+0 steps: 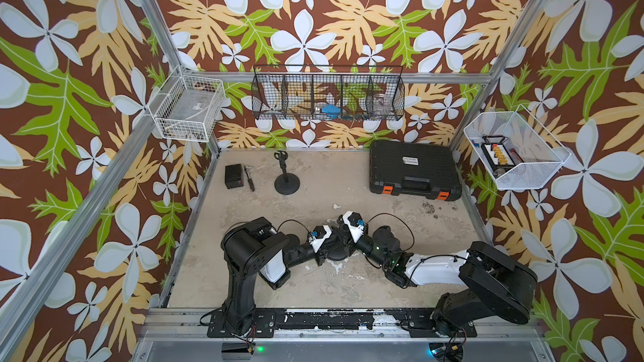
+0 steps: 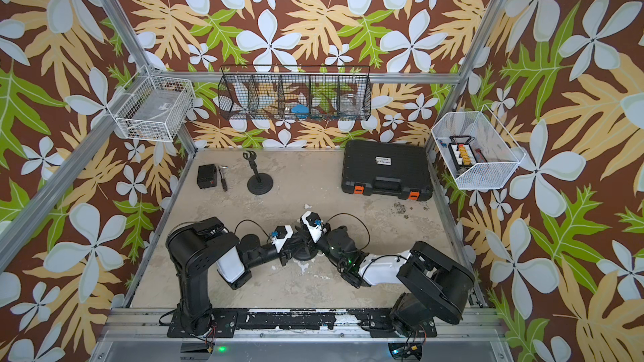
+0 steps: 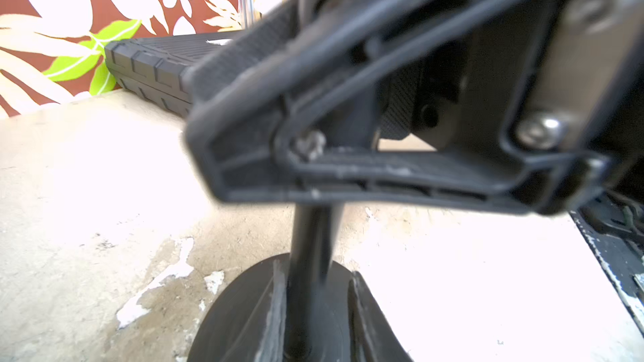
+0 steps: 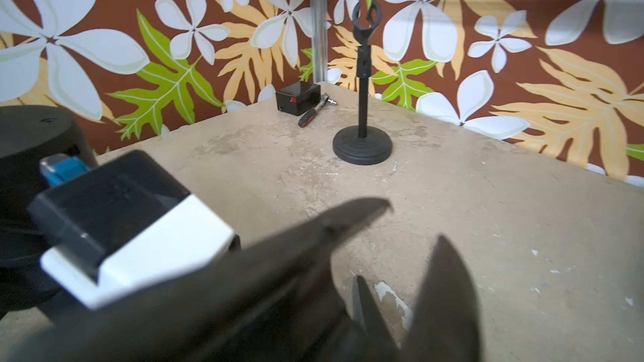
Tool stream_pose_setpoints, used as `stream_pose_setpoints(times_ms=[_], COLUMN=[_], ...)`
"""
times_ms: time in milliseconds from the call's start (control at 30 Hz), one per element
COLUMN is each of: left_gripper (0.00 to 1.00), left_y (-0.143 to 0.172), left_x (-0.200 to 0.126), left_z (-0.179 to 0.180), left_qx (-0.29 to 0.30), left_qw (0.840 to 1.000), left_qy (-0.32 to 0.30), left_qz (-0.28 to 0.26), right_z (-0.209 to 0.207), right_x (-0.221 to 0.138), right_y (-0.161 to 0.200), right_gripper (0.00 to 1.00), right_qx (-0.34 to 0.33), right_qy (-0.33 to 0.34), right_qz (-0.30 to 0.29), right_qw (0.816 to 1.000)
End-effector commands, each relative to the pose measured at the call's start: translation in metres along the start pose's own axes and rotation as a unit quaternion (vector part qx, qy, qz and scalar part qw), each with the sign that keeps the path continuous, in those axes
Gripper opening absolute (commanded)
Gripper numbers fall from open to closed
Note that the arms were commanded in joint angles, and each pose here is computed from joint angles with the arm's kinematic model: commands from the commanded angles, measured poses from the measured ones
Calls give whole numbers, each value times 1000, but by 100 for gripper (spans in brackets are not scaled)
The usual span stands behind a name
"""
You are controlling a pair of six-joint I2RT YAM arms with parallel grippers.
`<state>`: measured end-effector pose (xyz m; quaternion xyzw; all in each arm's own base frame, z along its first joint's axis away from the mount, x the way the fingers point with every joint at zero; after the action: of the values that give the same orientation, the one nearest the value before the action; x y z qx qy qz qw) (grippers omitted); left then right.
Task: Assemble a microphone stand
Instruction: Screw the microphone stand pole into the microphone stand base.
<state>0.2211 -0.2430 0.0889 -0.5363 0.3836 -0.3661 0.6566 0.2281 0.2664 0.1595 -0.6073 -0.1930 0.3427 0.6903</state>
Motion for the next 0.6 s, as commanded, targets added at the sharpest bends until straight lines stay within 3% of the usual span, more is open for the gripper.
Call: stream_pose_setpoints(times_ms=[0, 300, 567], left_gripper=[29, 39, 38], left_y=[-43, -39, -41], left_x=[-4, 3, 10], left_z=[5, 6, 11], left_qx=[50, 46, 46], left_qw=[993, 993, 992], left_qy=[-15, -9, -17], left_qz=[-110, -109, -115], right_z=[-14, -1, 12], right_x=[-5, 6, 19], right_y=[16, 12, 22], right_gripper=[0, 0, 0], right_qx=[4, 7, -16], right_qy=[66, 24, 2], right_qz=[32, 38, 76], right_qw=[997, 999, 997])
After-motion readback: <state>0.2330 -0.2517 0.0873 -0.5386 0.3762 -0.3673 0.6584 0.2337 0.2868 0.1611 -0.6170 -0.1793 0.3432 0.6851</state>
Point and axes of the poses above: each gripper's point midway between its finger pads, its own x axis out along the fingers, its own z axis along the line the jaws close on, y = z × x, the point moved 6 cm from there along -x, back along the fingers, and after that the axes turned 10 degrees about x, right-handed, at the moved point
